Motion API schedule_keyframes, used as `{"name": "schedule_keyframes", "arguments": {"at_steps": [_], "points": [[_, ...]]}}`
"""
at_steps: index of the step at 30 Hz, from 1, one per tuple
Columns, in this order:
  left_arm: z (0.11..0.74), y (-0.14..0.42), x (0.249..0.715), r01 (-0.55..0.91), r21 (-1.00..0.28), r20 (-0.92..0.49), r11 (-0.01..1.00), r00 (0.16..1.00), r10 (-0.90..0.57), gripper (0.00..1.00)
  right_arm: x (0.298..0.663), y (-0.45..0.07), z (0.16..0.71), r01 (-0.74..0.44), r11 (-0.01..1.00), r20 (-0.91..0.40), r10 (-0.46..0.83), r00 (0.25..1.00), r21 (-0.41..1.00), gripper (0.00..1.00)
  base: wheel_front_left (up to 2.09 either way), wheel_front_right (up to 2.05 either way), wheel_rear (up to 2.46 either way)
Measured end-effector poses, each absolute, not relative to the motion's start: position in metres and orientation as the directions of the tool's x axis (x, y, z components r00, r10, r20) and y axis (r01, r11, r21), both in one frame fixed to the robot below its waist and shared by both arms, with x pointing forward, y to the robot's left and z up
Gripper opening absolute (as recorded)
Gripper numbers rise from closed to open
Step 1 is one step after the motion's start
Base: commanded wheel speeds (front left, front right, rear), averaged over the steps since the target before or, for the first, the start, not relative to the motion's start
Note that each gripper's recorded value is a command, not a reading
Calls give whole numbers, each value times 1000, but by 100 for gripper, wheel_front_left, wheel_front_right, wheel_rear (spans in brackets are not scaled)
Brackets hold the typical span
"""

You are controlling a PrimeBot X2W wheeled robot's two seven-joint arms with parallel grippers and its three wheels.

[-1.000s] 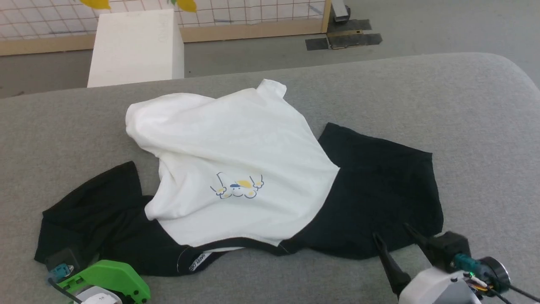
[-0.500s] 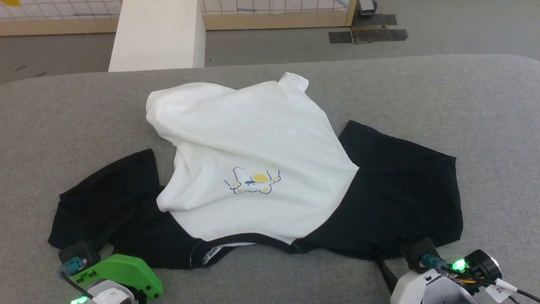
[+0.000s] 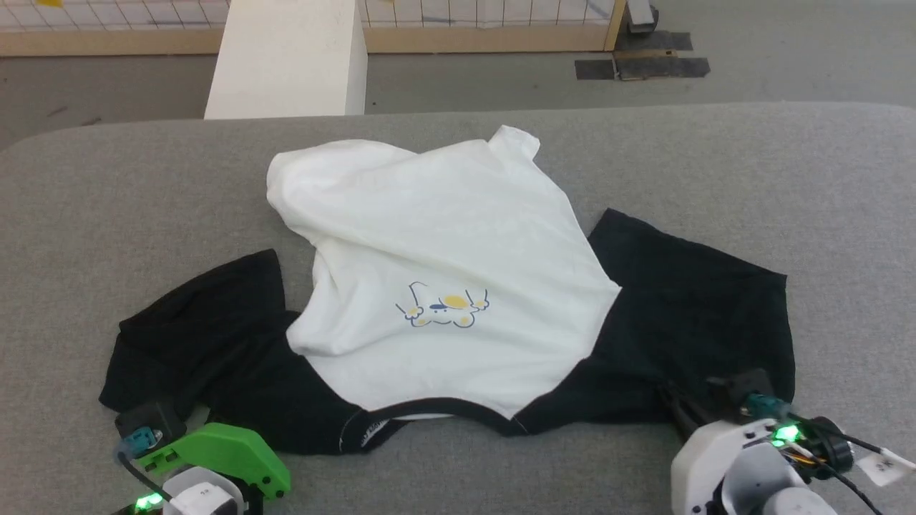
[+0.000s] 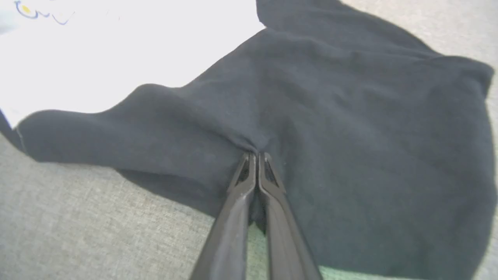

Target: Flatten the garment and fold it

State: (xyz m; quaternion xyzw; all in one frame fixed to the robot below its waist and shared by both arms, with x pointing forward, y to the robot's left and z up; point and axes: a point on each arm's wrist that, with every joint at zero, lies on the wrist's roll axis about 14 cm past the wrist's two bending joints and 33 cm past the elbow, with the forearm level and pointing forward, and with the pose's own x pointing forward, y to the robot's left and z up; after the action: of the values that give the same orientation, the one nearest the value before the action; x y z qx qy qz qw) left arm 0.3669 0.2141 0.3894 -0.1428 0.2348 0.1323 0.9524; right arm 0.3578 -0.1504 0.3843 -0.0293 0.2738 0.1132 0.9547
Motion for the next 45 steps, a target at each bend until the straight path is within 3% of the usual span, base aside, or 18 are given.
{"name": "schedule_keyframes", "arguments": {"at_steps": [6,12,17,24,34,45], "points": [[444,195,387,-237,-358,-316,903,941,121,0,363,-164,437,-145,988,-373,156,914,59,0,0,0,0],[530,180,410,-55,-410,-60,910,998,33,0,371,-180,519,-136,991,-183,133,974,-8,0,0,0,0],[614,154,434,151,-393,137,907,985,-105,0,387,-196,579,-153,978,-89,142,986,-139,0,0,0,0],[682,138,486,259,-381,219,888,958,-185,0,445,-195,641,-221,934,-60,213,975,-281,0,0,0,0],[744,159,596,196,-489,304,850,952,-45,0,560,-216,708,-128,818,-9,148,989,-561,0,0,0,0],[728,184,681,119,-598,383,793,911,151,0,655,-219,756,41,799,241,132,961,-600,0,0,0,0]]}}
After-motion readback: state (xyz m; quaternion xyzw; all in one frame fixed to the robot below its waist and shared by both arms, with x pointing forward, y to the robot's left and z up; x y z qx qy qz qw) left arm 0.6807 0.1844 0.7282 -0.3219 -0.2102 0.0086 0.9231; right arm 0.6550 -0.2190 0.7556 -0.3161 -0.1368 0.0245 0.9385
